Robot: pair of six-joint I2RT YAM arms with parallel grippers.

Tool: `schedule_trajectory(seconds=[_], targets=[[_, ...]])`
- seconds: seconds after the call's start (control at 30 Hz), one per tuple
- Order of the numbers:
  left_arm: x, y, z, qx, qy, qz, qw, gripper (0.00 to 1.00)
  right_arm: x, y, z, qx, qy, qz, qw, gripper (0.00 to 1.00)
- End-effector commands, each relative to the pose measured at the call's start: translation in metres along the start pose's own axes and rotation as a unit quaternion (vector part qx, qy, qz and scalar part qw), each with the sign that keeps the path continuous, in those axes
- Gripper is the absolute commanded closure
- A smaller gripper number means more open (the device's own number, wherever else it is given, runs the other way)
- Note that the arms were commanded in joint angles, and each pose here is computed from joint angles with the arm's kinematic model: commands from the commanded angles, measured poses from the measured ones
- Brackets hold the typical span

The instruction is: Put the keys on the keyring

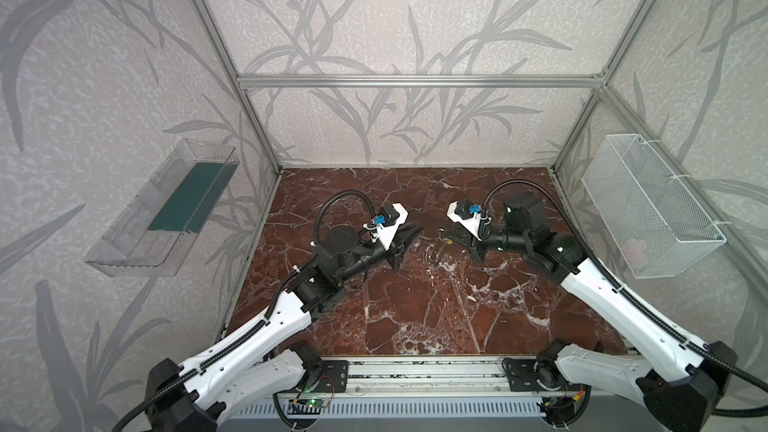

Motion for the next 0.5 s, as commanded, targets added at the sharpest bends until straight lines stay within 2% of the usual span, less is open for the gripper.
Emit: schedule_trajectory(seconds=[0.0,0.17,0.47], targets=[[0.009,-0.003,0.001,-0.003,0.072,0.058,0.996,0.78,0.005,0.002,0.0,-0.01,0.066,-0.023,0.998,1.0],[0.009,-0.016,0.012,0.012,0.085,0.12,0.989,0.79,-0.006,0.007,-0.002,-0.04,0.064,-0.04,0.996,1.0],[0.008,-0.026,0.023,0.029,0.075,0.153,0.985,0.8,-0.012,0.018,-0.006,-0.092,0.042,-0.046,0.994,1.0]])
Point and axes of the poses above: each gripper's point midway between its finger pads, its own z axis out along the fingers, its own y axis along the line the jaws close on, x = y × z, the point moved 8 cm from there along -z, back along the fingers, and after that the axes turned 10 degrees about z, right-handed, at the moved point
